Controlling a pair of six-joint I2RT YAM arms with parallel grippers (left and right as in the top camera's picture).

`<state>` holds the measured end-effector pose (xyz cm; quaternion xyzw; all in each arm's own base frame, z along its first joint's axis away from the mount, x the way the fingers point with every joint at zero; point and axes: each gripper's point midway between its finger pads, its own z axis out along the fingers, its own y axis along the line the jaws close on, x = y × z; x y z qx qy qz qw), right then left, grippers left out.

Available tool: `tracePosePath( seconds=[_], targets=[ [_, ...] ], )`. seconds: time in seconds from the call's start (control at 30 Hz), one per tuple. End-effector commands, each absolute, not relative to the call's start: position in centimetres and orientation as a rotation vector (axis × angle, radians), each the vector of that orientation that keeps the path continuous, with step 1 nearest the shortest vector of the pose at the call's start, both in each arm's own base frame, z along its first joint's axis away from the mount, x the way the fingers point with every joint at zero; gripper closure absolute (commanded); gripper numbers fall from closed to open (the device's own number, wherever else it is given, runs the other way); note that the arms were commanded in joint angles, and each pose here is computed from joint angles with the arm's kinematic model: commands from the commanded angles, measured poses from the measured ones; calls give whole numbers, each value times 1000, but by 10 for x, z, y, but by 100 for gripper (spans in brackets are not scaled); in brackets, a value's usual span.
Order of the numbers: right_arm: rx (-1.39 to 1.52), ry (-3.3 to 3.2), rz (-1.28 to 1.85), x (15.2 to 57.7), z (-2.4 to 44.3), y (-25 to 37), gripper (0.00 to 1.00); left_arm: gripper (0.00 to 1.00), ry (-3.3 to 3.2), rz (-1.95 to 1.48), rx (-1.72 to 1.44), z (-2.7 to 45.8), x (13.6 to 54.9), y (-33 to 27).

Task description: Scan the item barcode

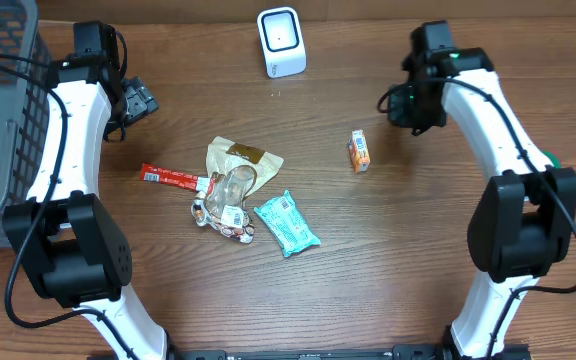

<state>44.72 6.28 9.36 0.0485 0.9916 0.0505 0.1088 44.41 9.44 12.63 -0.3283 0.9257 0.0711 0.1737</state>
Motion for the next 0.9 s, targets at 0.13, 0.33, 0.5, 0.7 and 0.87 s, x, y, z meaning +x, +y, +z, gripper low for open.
tracePosePath(
  seconds=[0.13, 0.33, 0.5, 0.7, 0.87],
  targets=[
    [136, 2924, 191, 440, 99, 68, 96, 0, 2599, 183, -924, 136, 450, 91],
    [142, 2950, 243, 434, 86, 74, 96, 0, 2599, 183, -924, 136, 450, 91],
    [142, 2972, 268, 428, 78, 77, 96, 0, 2600, 183, -924, 136, 450, 91],
    [130, 2979, 411, 423, 71, 92, 96, 0, 2600, 183, -924, 136, 450, 91],
    [131, 2984, 414, 421, 69, 93, 96, 0, 2599, 183, -924, 136, 450, 91]
  ],
)
